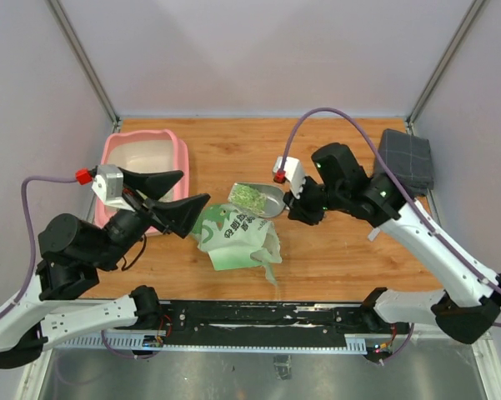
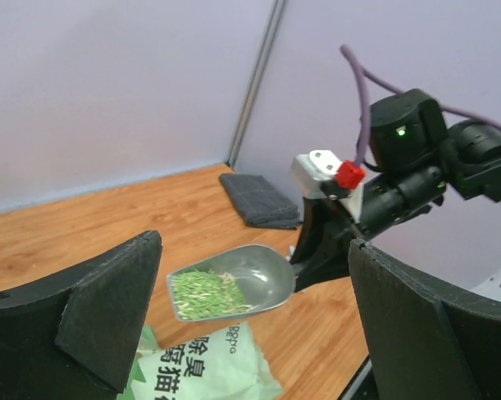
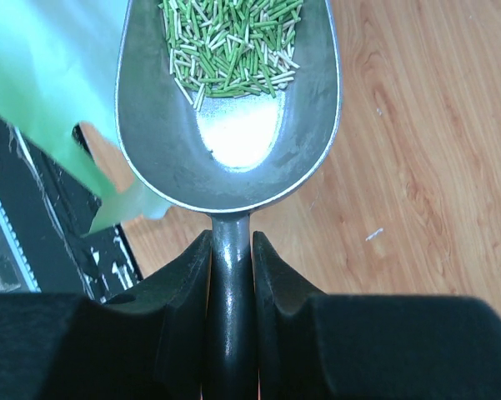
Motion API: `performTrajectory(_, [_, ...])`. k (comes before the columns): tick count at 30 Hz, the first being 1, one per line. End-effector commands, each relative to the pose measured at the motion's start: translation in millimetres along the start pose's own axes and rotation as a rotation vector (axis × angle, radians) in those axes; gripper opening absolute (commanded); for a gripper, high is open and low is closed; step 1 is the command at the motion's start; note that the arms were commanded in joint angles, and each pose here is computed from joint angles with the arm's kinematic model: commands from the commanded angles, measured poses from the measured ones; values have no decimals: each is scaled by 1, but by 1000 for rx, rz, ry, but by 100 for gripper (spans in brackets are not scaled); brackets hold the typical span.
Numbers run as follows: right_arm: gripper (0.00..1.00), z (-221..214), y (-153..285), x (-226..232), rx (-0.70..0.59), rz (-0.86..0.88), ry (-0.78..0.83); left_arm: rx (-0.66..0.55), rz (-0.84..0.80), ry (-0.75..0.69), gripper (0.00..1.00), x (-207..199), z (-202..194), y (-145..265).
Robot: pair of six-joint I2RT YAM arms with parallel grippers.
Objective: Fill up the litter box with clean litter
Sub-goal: Pour the cat litter into the litter box.
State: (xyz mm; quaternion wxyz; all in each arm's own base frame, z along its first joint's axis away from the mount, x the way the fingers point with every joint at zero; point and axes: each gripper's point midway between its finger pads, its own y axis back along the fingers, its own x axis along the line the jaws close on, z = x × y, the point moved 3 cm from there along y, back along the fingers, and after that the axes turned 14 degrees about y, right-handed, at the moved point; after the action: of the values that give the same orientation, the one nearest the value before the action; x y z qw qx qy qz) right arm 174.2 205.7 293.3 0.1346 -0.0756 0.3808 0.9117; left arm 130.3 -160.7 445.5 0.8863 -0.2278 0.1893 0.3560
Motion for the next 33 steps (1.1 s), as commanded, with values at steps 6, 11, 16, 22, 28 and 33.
performTrajectory(6, [1,57,-64,-38,-36,-24,4,-68,80,128,99,2,37,20])
performTrajectory(11, [1,98,-107,-50,-45,-35,41,-117,72,179,99,-1,56,31])
performTrajectory(16, [1,119,-156,-64,40,-71,133,-188,13,271,99,-8,78,48])
performTrajectory(22, [1,137,-211,-80,154,-172,310,-285,-63,352,99,-16,114,78])
performTrajectory(28, [1,158,-254,-90,210,-393,603,-318,-88,371,99,-13,121,96])
performTrajectory(33, [1,160,-286,-93,392,-530,892,-324,-81,378,99,-9,123,103])
